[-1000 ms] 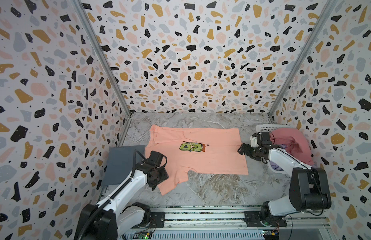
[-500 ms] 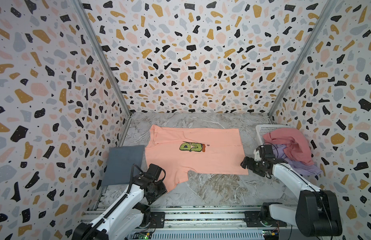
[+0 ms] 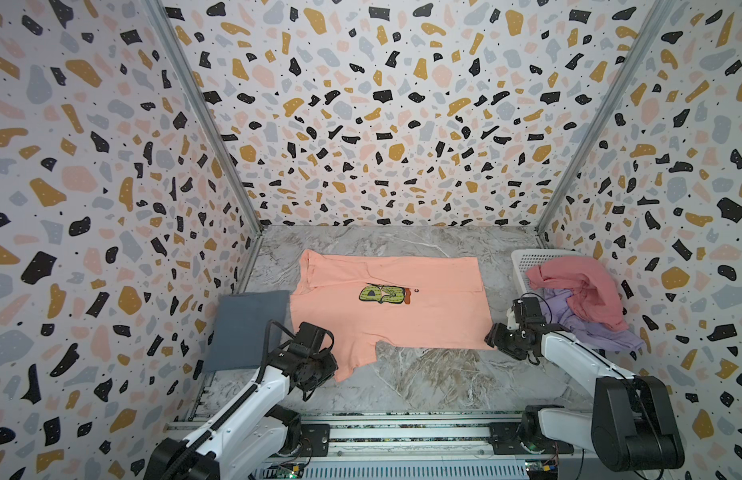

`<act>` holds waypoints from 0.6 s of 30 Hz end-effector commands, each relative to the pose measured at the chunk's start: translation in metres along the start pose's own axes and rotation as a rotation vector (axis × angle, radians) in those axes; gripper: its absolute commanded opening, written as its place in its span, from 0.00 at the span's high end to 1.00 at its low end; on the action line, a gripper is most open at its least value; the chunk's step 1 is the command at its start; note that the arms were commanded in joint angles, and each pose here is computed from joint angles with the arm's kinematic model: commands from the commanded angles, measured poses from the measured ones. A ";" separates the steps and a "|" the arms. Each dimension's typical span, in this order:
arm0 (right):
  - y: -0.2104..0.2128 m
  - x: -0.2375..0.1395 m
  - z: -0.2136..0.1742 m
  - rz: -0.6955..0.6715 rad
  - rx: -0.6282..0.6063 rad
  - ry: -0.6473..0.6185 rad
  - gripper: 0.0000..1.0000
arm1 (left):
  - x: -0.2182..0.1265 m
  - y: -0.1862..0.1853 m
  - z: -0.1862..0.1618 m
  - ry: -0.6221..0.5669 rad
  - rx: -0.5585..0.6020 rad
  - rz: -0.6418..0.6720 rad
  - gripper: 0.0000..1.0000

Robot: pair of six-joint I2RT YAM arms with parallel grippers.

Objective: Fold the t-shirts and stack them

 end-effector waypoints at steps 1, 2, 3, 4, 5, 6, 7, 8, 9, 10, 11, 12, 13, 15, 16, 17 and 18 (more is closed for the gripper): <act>-0.004 0.002 -0.012 -0.046 0.010 0.050 0.49 | -0.014 -0.013 0.011 -0.071 0.026 -0.036 0.89; -0.005 0.001 -0.013 -0.050 0.009 0.051 0.49 | -0.017 -0.015 0.013 -0.082 0.032 -0.037 0.90; -0.006 0.000 -0.014 -0.058 0.006 0.051 0.47 | -0.020 -0.016 0.014 -0.089 0.033 -0.040 0.90; -0.008 -0.001 -0.016 -0.069 -0.002 0.054 0.47 | -0.022 -0.017 0.015 -0.096 0.036 -0.041 0.90; -0.009 -0.002 -0.017 -0.076 -0.004 0.060 0.47 | -0.023 -0.017 0.015 -0.099 0.038 -0.042 0.90; -0.011 -0.003 -0.020 -0.089 -0.006 0.070 0.46 | -0.025 -0.017 0.015 -0.102 0.038 -0.045 0.90; -0.011 -0.003 -0.022 -0.087 -0.008 0.073 0.46 | -0.025 -0.017 0.014 -0.103 0.038 -0.045 0.91; -0.009 -0.002 -0.022 -0.080 -0.015 0.068 0.46 | -0.026 -0.017 0.014 -0.107 0.038 -0.048 0.91; -0.009 -0.002 -0.022 -0.085 -0.015 0.068 0.48 | -0.026 -0.016 0.014 -0.109 0.035 -0.050 0.91; -0.009 0.000 -0.022 -0.092 -0.013 0.073 0.52 | -0.027 -0.016 0.014 -0.111 0.036 -0.056 0.91; -0.009 0.002 -0.023 -0.094 -0.013 0.077 0.57 | -0.028 -0.017 0.014 -0.116 0.037 -0.060 0.92; -0.008 0.005 -0.023 -0.087 -0.010 0.081 0.64 | -0.029 -0.018 0.015 -0.122 0.039 -0.068 0.92; -0.007 0.007 -0.023 -0.077 -0.006 0.083 0.70 | -0.031 -0.019 0.016 -0.135 0.042 -0.071 0.93; 0.000 0.008 -0.018 -0.037 -0.010 0.054 0.80 | -0.037 -0.023 0.020 -0.160 0.060 -0.079 0.95; 0.004 0.006 -0.014 -0.018 -0.007 0.035 0.84 | -0.041 -0.025 0.022 -0.175 0.065 -0.076 0.97; 0.008 0.002 -0.009 -0.003 -0.006 0.018 0.89 | -0.047 -0.026 0.024 -0.190 0.090 -0.072 0.99; 0.011 -0.003 -0.005 0.006 -0.002 0.003 0.95 | -0.054 -0.028 0.026 -0.210 0.101 -0.065 1.00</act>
Point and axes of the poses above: each gripper's point midway between its finger pads, its own x axis out along the fingers, its own y axis along the line the jaws close on, z = x × y, the point moved 6 cm from there along -x, back along the fingers, and after that the axes turned 1 degree about -x, right-handed, at the moved point
